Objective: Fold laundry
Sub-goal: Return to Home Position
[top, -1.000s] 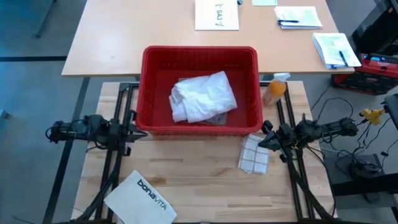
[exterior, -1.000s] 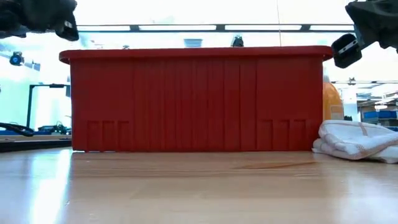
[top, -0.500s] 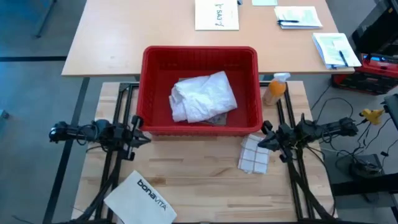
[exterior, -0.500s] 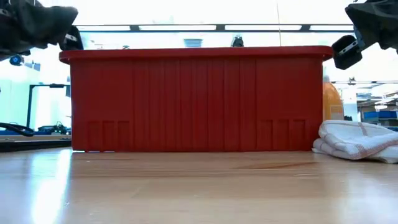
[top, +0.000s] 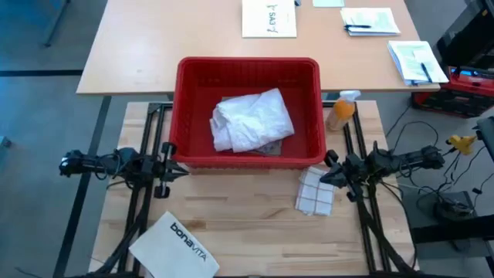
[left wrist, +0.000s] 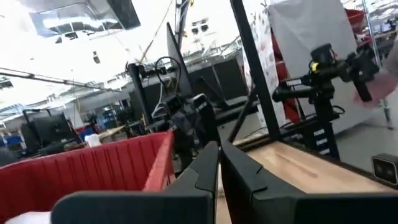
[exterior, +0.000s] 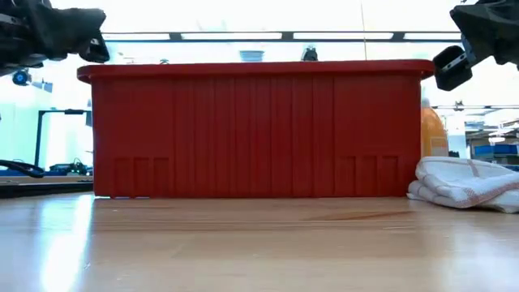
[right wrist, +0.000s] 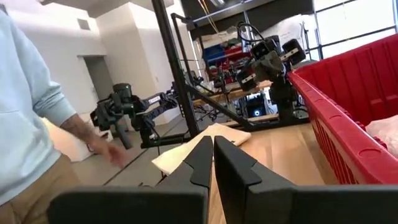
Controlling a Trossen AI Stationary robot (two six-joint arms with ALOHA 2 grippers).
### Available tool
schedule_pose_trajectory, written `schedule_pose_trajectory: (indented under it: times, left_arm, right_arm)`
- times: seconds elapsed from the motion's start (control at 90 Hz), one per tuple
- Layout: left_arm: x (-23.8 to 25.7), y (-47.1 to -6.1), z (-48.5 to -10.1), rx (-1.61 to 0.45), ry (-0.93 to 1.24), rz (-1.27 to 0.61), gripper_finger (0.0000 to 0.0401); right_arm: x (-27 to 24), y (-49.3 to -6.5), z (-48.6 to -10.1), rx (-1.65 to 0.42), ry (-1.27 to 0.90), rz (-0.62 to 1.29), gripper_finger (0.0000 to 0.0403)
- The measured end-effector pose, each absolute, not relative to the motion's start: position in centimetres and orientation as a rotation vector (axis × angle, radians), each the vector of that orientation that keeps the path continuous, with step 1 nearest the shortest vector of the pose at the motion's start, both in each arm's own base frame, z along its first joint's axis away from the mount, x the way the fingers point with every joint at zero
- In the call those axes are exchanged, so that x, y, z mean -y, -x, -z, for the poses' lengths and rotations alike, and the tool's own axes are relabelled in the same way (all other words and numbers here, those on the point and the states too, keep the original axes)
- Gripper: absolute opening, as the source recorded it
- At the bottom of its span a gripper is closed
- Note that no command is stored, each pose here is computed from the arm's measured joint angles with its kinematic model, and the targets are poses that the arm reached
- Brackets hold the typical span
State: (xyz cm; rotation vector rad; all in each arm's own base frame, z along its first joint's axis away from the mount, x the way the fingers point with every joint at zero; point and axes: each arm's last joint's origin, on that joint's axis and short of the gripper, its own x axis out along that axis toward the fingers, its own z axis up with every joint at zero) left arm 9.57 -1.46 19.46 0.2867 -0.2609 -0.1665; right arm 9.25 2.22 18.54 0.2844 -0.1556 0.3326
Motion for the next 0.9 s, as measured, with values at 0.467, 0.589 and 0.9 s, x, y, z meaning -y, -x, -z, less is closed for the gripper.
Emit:
schedule_pose_trajectory:
  times: [0.467,0.589,0.9]
  left_arm:
    - [1.5,-10.0,-19.1,0.212,-0.297,0.178,0.0000]
    - [1.6,-10.2,-18.9,0.193,-0.298,0.182,0.0000]
    - [1.6,-10.7,-18.5,0.147,-0.308,0.189,0.0000]
  right_arm:
    - [-2.2,-9.3,-18.5,0.154,-0.285,-0.332,0.0000]
    - [-2.2,-9.3,-18.5,0.154,-0.285,-0.332,0.0000]
    - [-2.2,-9.3,-18.5,0.154,-0.284,-0.332,0.0000]
